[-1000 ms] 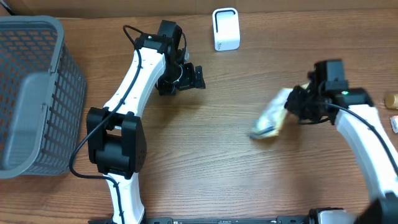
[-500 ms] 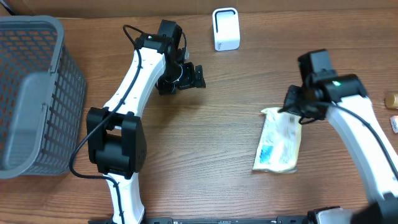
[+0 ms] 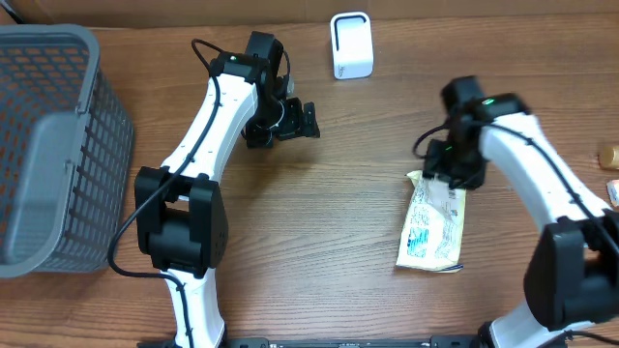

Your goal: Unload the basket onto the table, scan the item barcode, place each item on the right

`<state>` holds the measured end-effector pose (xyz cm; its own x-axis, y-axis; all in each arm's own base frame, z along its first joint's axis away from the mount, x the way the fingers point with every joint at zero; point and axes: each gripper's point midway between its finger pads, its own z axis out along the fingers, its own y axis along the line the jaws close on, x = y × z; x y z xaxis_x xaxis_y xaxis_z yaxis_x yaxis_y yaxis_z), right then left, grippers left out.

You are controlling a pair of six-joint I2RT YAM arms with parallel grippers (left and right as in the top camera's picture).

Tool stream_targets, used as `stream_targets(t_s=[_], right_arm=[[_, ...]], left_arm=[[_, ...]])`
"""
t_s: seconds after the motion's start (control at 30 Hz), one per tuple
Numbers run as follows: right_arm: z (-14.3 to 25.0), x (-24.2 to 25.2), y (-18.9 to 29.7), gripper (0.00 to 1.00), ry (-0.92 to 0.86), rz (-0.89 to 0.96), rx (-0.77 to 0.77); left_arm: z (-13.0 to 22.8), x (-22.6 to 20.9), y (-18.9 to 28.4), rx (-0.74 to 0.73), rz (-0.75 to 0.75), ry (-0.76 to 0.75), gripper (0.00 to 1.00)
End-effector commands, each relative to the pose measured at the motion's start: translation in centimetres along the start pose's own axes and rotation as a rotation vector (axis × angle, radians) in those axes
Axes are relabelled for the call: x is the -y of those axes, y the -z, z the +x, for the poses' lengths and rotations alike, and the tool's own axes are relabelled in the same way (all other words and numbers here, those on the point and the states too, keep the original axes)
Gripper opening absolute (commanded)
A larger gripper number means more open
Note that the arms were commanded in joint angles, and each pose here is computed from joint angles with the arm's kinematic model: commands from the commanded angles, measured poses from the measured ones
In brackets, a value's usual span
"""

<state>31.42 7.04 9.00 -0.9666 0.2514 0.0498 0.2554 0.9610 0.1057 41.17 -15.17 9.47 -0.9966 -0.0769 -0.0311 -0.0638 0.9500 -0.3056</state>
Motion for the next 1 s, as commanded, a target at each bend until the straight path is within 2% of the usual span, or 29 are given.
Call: stream_targets(t_s=[0.0,0.1,0.13,0.33,0.53,0.93,0.97], right_arm=[[0.7,-1.5,3.4,0.83,0.145,-0.084,0.015],[2.2,-1.7,2.8,0.98,0.183,0.008,-0.005],[2.4,-1.9,2.4,1.0,0.186,0.051,0.01],[3.5,-1.8,-0.1,1.0,0.163,0.35,0.118],[4.5,-0.3,-3.9,1.0,0.127,0.474,0.069],[4.2,1.1,-7.1,1.0,0.106,0.483,0.08],[4.2,1.3,-7.2,0.96,0.099,0.484,0.077]], left_arm=[[-0.2,0.4,-0.2,0.007,0.0,-0.027,0.95],[-0.4,0.4,-0.2,0.015,0.002,-0.029,0.95],[-0.4,0.4,-0.2,0.016,0.003,-0.029,0.95],[-0.3,0.4,-0.2,0.013,0.002,-0.029,0.95],[-0.4,0.4,-0.1,0.013,0.002,-0.028,0.95],[-0.5,0.5,-0.1,0.019,0.004,-0.033,0.96],[-0.5,0.5,-0.1,0.019,0.004,-0.034,0.96]])
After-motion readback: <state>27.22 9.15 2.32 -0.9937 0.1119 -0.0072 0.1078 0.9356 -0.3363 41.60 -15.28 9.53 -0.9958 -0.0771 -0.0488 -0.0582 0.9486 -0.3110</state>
